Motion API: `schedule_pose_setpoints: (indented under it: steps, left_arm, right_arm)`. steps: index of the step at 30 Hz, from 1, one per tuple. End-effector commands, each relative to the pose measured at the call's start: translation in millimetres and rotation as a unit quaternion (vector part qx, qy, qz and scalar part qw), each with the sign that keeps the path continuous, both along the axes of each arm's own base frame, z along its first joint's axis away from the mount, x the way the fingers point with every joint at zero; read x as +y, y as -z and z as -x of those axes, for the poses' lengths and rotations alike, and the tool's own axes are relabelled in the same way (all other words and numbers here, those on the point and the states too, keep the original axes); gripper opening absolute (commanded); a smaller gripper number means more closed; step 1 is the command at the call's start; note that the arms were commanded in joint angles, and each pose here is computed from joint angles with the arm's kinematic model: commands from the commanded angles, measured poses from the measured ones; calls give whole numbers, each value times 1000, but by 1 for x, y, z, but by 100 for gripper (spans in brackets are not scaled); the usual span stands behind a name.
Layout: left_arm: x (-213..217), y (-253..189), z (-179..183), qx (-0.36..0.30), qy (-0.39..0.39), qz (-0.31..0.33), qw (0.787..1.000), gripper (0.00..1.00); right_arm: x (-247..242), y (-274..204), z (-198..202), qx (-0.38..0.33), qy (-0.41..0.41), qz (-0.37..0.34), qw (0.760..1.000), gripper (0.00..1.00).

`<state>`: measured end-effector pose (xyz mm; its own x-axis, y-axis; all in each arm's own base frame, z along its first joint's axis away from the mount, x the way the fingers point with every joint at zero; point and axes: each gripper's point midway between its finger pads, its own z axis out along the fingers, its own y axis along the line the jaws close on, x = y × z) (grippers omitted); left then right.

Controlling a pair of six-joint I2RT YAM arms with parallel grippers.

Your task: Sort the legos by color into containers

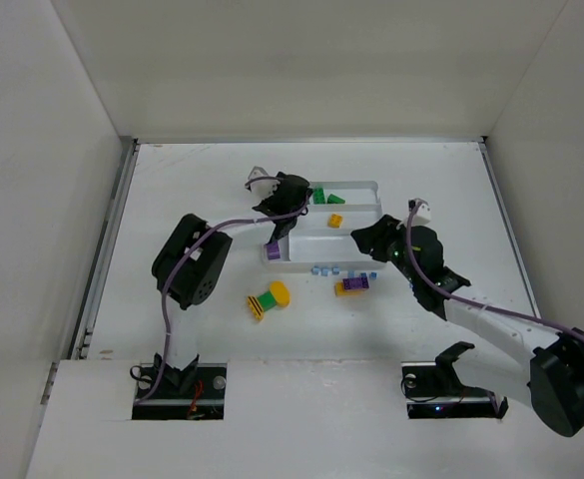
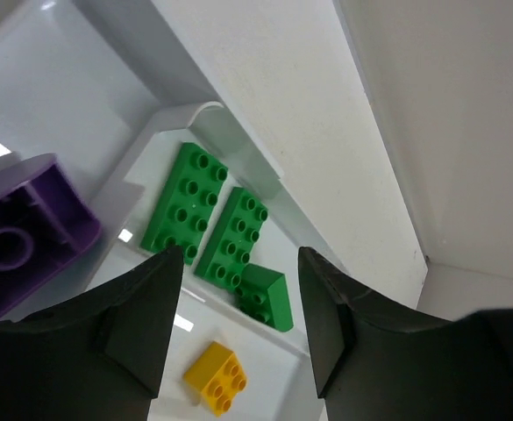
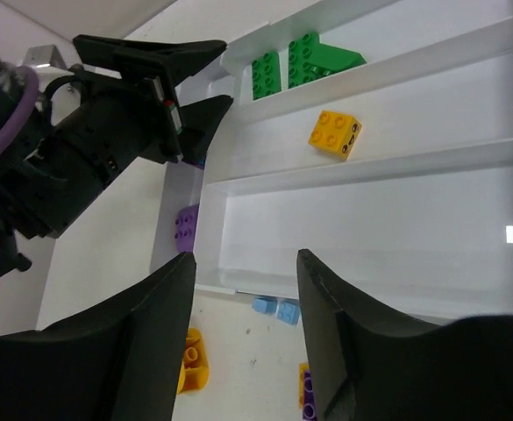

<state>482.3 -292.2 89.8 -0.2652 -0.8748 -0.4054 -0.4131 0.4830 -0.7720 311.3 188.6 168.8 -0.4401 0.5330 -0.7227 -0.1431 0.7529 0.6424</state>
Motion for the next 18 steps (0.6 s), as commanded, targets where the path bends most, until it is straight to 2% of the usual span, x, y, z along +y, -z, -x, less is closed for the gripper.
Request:
schedule_pose_setpoints:
  steps: [1,5,10,13,16,18]
  left_arm:
    - [12,-87,9,-103,1,6,995,50]
    - [25,-129,38,-172,43,-31,984,39]
    - [53,-133,78,-183,79,-95,975,25]
    - [68,-115,103,-144,108,-140,974,26]
    - [72,-106,132,-103,144,-180,968,30]
    - [68,-110,153,-104,179,-201,958,31]
  right_arm:
    - [19,-13,-1,-26,-34,0,999,51]
    - [48,-13,9,-32,-86,25,995,39]
    - [86,-6,36,-35,-156,52,986,38]
    - [90,10,46,-19,-164,66,984,39]
    - [72,22,47,3,-129,90,988,39]
    - [54,25,46,10,-95,115,989,35]
